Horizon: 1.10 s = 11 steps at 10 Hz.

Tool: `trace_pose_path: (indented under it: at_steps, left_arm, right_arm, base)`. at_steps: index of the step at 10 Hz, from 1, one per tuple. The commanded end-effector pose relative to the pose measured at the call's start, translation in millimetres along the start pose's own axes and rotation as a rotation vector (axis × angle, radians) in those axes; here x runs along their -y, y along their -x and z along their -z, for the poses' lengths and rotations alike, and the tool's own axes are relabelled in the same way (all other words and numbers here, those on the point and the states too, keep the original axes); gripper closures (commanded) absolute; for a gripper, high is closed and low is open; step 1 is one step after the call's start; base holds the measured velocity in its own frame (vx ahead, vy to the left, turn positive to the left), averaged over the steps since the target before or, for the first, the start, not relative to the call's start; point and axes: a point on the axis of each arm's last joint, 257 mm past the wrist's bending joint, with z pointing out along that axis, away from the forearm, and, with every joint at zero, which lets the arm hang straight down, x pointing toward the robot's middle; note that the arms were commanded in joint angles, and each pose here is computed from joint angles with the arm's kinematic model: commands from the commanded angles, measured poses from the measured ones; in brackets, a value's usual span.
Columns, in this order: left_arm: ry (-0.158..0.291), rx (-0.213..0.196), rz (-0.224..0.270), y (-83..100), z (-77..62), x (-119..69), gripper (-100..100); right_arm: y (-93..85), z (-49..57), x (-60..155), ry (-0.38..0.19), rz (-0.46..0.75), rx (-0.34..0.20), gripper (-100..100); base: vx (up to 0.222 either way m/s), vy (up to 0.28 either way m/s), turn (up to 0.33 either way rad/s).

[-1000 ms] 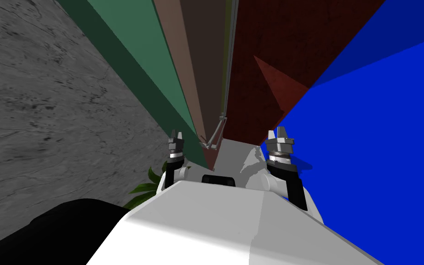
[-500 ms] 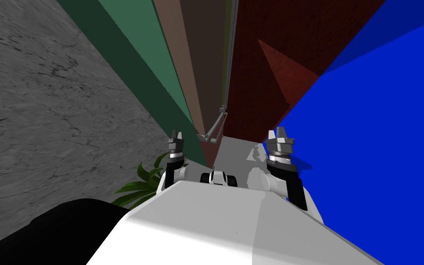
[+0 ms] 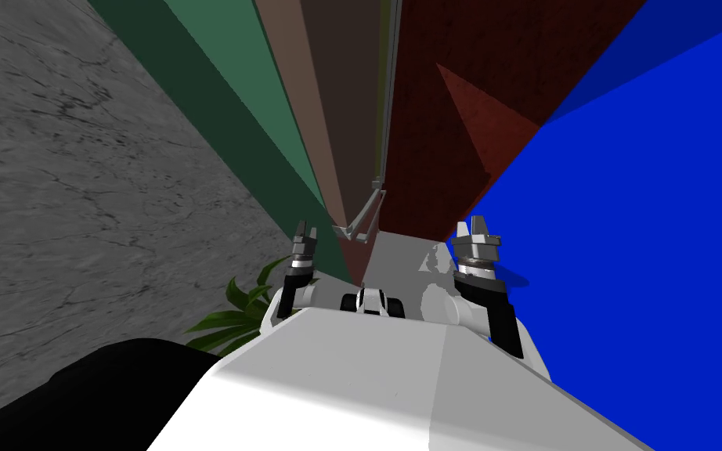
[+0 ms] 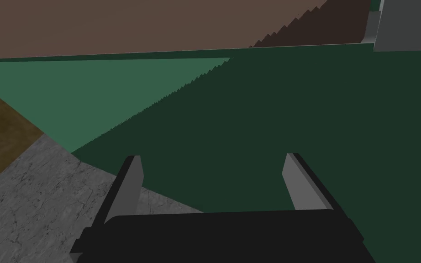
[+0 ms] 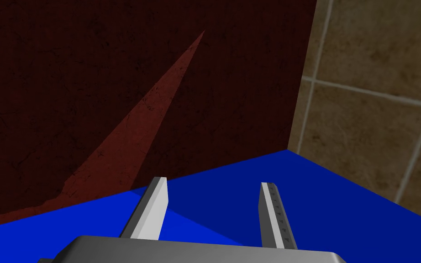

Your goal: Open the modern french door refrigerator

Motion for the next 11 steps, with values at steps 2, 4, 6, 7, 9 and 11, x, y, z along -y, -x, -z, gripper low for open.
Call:
trace_pose_path:
  at_steps: [2, 4, 6, 7, 9, 11]
  left_arm:
    - [0.078, -0.075, -0.023, -16.1, 2.2, -33.7, -100]
    - [0.133, -0.095, -0.022, -24.0, 5.5, -57.2, -100]
    - [0.184, -0.103, -0.015, -31.5, 9.3, -78.7, -100]
    - [0.2, -0.105, -0.011, -34.0, 10.6, -85.2, -100]
    - [0.26, -0.109, 0.003, -44.0, 15.9, -109.1, -100]
    - [0.302, -0.115, 0.011, -51.8, 20.5, -126.0, -100]
  right_arm:
    - [0.0, 0.0, 0.0, 0.0, 0.0, 0.0, 0]
    - [0.0, 0.0, 0.0, 0.0, 0.0, 0.0, 0]
    - [0.0, 0.0, 0.0, 0.0, 0.0, 0.0, 0]
    - [0.0, 0.0, 0.0, 0.0, 0.0, 0.0, 0]
    - [0.0, 0.0, 0.0, 0.0, 0.0, 0.0, 0]
    - [0.0, 0.0, 0.0, 0.0, 0.0, 0.0, 0]
  base:
    - [0.002, -0.014, -0.056]
    - [0.001, -0.018, -0.086]
    - [0.002, -0.019, -0.065]
    - [0.0, -0.017, -0.046]
    - [-0.005, -0.017, -0.067]
    - [-0.008, -0.013, -0.049]
